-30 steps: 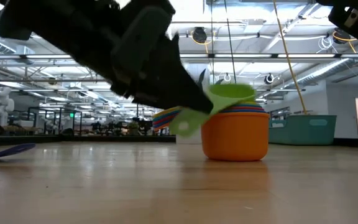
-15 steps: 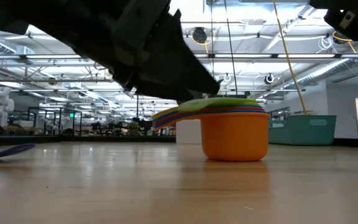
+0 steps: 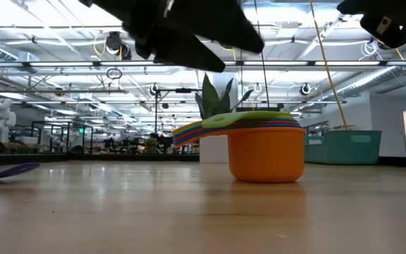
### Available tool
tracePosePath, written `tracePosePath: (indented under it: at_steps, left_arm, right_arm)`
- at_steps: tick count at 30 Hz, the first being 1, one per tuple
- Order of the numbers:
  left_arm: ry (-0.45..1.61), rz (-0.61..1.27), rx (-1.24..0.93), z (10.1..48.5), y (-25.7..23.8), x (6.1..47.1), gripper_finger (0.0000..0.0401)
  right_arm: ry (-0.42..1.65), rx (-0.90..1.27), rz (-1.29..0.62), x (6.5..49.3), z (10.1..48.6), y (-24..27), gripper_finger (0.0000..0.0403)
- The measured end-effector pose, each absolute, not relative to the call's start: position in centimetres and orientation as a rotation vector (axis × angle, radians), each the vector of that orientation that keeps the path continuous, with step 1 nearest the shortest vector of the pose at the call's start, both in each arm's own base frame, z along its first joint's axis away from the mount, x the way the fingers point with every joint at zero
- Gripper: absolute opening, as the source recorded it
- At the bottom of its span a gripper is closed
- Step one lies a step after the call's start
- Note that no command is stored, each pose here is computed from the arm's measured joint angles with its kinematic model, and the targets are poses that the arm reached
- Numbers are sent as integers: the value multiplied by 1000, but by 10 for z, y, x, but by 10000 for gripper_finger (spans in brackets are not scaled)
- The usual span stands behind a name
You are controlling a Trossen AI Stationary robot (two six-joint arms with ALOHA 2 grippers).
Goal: Nest measuring cups in basket
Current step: Stack the green measuring cup on top of the yellow measuring cup
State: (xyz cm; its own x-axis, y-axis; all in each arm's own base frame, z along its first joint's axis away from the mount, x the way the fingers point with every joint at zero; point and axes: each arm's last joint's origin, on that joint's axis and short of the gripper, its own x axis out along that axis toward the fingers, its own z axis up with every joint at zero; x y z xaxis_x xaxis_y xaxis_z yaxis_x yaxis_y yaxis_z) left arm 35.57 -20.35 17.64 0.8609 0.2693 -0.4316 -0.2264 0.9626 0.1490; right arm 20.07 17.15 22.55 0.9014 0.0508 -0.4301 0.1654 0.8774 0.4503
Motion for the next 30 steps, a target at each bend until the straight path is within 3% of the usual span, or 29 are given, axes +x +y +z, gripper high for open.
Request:
tracePosePath:
  at_steps: [18, 22, 25, 30]
  left_arm:
    - [437, 229, 122, 159, -220, 361, 397]
    - [415, 95, 73, 164, -230, 366, 391]
    - [426, -2, 40, 167, -237, 370, 362]
    - [447, -123, 22, 162, -251, 387, 271]
  right_arm:
    - [451, 499, -59, 201, 225, 171, 183]
    - [454, 496, -56, 201, 225, 172, 183]
    - [453, 493, -55, 201, 225, 172, 183]
    - [440, 500, -51, 199, 230, 170, 183]
